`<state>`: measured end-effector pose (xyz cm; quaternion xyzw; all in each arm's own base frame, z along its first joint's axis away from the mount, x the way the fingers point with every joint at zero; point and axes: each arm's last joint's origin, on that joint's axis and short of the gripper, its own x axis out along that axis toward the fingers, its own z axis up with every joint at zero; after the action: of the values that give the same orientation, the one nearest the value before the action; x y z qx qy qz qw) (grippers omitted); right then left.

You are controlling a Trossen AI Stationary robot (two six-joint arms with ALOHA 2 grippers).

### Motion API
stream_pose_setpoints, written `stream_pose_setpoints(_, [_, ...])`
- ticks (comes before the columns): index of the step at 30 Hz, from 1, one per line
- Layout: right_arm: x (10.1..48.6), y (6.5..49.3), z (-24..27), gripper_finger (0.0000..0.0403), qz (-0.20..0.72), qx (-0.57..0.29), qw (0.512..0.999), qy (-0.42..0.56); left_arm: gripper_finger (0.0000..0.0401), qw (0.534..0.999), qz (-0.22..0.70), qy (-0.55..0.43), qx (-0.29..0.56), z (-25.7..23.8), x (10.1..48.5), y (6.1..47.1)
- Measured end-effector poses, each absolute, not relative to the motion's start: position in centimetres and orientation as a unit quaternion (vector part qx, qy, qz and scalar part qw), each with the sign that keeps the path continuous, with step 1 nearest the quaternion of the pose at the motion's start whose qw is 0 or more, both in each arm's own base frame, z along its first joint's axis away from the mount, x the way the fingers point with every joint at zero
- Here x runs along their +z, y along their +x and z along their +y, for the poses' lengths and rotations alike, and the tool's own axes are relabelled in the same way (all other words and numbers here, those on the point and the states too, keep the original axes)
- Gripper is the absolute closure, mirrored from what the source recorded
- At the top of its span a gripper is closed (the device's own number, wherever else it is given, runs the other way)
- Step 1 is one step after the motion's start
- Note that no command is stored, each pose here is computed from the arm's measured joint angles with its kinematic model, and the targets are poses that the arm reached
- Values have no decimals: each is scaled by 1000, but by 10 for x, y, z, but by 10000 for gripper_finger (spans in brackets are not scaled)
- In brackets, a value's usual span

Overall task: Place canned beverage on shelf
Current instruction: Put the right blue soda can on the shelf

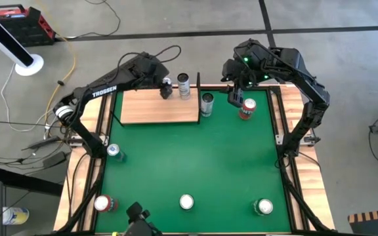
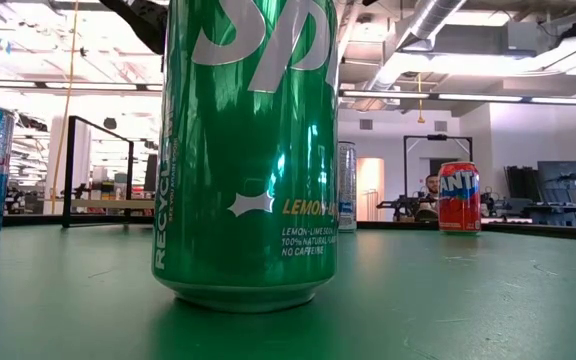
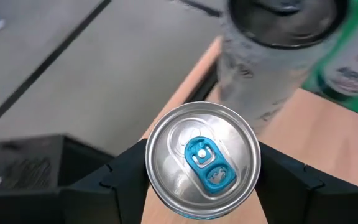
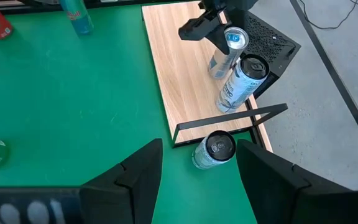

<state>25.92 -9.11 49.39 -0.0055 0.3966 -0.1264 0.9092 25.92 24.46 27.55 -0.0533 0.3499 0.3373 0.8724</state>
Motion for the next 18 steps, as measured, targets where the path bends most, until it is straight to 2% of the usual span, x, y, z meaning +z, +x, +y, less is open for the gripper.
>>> stream_pose_setpoints(18, [494, 259, -91, 175, 395, -126, 910, -7, 178, 808, 302, -142, 485, 221, 280, 270])
